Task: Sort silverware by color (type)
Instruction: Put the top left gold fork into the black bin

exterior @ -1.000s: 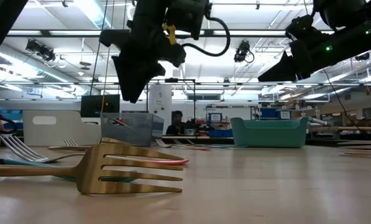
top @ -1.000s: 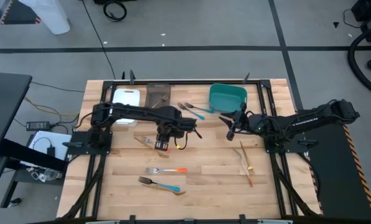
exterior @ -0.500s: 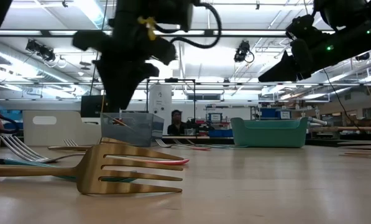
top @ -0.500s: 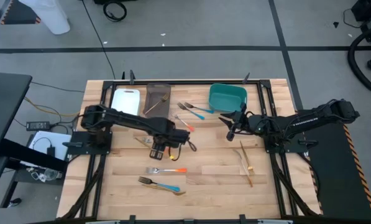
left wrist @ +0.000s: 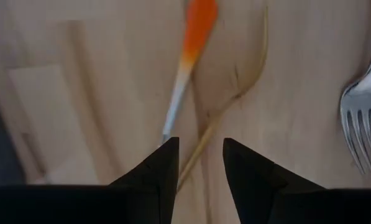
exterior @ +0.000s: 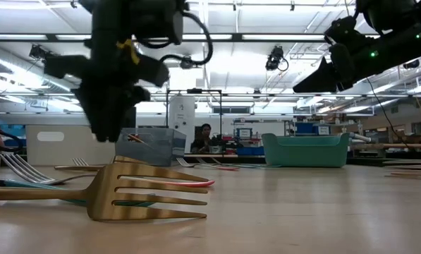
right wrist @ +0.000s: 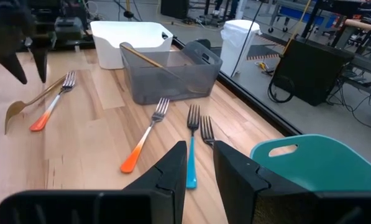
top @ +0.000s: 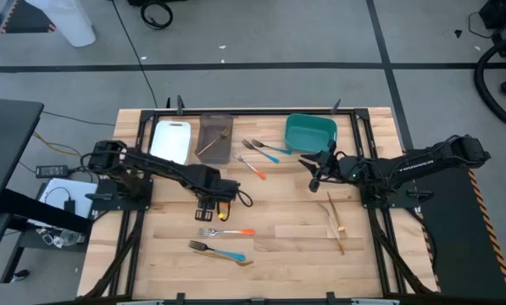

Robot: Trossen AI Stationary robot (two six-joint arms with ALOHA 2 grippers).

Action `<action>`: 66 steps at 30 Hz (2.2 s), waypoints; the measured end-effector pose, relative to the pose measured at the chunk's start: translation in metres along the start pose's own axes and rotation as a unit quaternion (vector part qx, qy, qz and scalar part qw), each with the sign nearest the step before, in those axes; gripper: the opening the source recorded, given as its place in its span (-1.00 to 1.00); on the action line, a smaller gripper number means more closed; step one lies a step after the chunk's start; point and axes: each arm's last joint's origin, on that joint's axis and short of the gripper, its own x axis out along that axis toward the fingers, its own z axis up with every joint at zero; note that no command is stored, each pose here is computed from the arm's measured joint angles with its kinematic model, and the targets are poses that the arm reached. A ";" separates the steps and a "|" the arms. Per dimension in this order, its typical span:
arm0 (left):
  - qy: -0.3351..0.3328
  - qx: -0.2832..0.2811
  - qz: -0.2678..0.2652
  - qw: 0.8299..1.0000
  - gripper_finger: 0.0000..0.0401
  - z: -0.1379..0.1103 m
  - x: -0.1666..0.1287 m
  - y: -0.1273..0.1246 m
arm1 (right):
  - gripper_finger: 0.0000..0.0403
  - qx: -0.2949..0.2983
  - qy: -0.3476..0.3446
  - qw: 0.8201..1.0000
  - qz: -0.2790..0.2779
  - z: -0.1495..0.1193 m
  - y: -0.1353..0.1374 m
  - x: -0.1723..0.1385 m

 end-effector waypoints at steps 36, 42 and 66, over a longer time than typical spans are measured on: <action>-0.006 0.035 0.018 0.999 -0.67 -0.025 0.023 -0.010 | -0.55 0.012 0.001 1.000 0.000 0.000 0.000 0.000; -0.013 0.044 0.028 0.999 -0.57 -0.023 0.023 -0.009 | -0.55 0.012 0.001 1.000 0.000 0.000 0.000 0.000; -0.009 0.042 0.008 0.999 -0.88 -0.036 0.042 -0.003 | -0.55 0.012 0.001 1.000 0.001 0.000 0.000 0.000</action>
